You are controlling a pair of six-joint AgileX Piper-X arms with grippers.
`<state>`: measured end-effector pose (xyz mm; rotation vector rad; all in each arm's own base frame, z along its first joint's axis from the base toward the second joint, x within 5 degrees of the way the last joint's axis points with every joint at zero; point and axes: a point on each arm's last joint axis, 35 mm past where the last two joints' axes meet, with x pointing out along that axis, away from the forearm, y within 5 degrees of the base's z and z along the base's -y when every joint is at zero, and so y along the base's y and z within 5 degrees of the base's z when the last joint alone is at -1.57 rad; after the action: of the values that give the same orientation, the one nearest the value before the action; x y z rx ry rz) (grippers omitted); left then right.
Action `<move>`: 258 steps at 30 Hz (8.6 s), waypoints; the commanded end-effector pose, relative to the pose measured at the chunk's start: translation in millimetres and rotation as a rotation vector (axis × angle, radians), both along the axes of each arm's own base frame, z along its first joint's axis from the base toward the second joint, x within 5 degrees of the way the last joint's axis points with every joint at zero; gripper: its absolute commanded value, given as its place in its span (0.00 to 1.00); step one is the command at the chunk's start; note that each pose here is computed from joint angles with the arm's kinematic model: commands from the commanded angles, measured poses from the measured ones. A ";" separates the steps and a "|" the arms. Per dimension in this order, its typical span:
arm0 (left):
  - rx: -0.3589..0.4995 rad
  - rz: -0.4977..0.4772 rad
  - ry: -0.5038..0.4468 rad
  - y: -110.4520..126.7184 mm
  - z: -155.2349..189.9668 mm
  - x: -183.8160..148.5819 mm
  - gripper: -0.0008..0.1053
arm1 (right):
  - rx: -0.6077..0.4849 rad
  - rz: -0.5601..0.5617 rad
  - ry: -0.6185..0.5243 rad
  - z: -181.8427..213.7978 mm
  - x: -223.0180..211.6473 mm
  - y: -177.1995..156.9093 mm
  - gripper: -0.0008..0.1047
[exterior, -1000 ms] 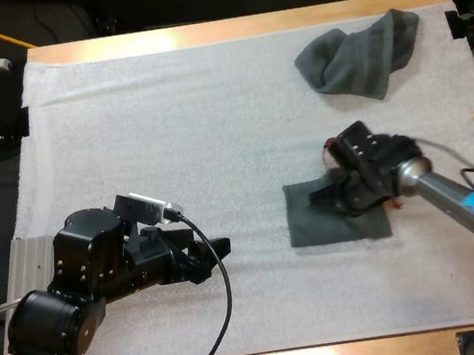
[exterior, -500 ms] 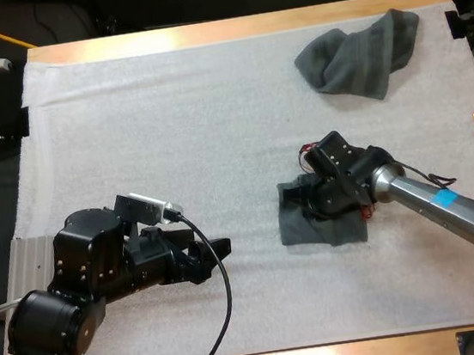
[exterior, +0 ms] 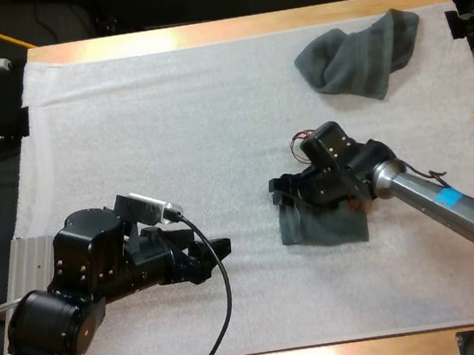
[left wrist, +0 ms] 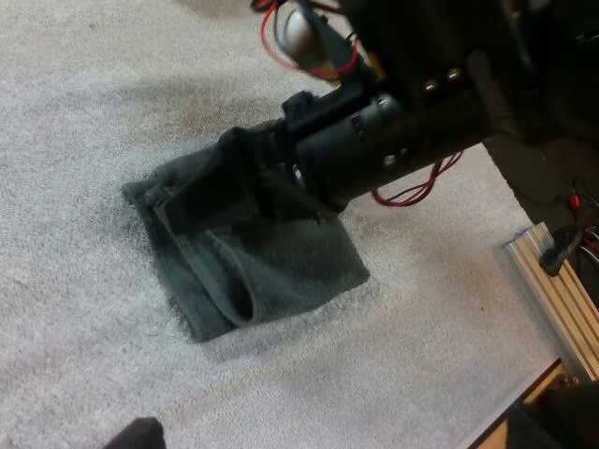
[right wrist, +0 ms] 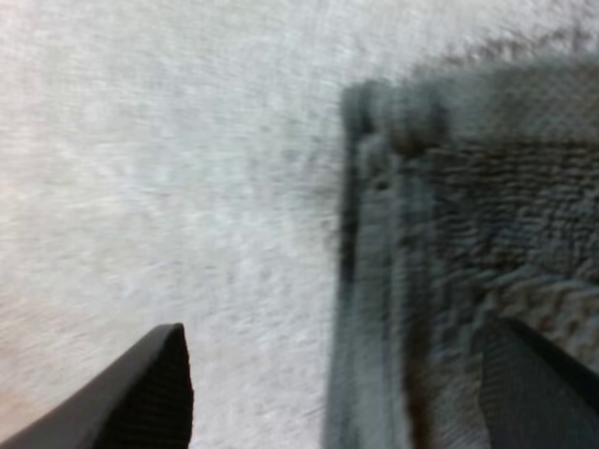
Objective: Pick towel from pile, fold and stack
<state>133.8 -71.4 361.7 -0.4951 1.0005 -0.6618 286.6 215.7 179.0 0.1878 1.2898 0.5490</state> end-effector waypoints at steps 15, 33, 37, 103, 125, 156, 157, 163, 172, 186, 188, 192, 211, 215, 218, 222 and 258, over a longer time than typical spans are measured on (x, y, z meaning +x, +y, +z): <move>-0.012 0.000 0.004 0.4 2.5 -1.8 0.66 | -0.015 0.053 0.089 -20.0 -35.9 40.7 0.60; -0.011 0.001 0.006 0.5 2.3 -1.9 0.66 | 0.007 0.053 -0.209 75.4 -58.5 21.3 0.60; -0.011 -0.001 0.003 0.4 2.4 -1.8 0.66 | -0.042 0.052 -0.299 112.8 -79.0 -3.4 0.60; -0.008 -0.018 0.540 -131.6 -234.0 150.4 0.68 | -0.143 -0.001 -0.431 198.2 -192.1 -126.0 0.60; 0.070 -0.115 0.592 -181.6 -232.0 150.6 0.01 | -0.143 -0.001 -0.431 198.2 -192.1 -126.0 0.60; 0.905 0.236 0.533 95.7 -173.0 185.7 0.01 | -0.143 -0.001 -0.431 198.2 -192.1 -126.0 0.60; 0.904 0.250 0.539 100.5 -172.9 185.4 0.01 | -0.143 -0.001 -0.431 198.2 -192.1 -126.0 0.60; 0.898 0.292 0.564 115.4 -172.9 183.3 0.01 | -0.142 0.000 -0.430 198.2 -192.1 -126.0 0.60; 0.946 0.337 0.581 127.0 -172.4 181.4 0.68 | -0.142 0.000 -0.430 198.2 -192.1 -126.0 0.60; 0.652 0.473 0.408 120.8 -145.5 197.7 0.57 | -0.141 -0.001 -0.429 198.2 -192.2 -126.0 0.60; 0.635 0.498 0.409 121.2 -150.0 201.7 0.57 | -0.136 0.001 -0.426 198.1 -192.3 -125.8 0.60; 0.631 0.505 0.416 122.2 -161.3 208.0 0.57 | -0.136 0.001 -0.426 198.1 -192.3 -125.8 0.60; 0.639 0.485 0.384 122.4 -152.7 209.8 0.57 | -0.132 -0.009 -0.421 198.1 -192.3 -125.8 0.60; 0.620 0.497 0.333 119.9 -122.8 196.9 0.57 | -0.132 -0.009 -0.421 198.1 -192.3 -125.8 0.60; 0.620 0.498 0.330 118.3 -108.5 185.9 0.57 | -0.132 -0.009 -0.421 198.1 -192.3 -125.8 0.60; 0.624 0.490 0.356 116.6 -108.6 174.5 0.57 | -0.129 -0.007 -0.419 198.1 -192.4 -125.7 0.60; 0.447 0.475 0.137 104.6 -78.1 146.7 0.57 | -0.106 0.010 -0.423 199.3 -191.9 -124.1 0.60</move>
<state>280.6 34.5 280.3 -0.3558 1.0813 0.0350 95.0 91.7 375.9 -0.0271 0.9162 0.4851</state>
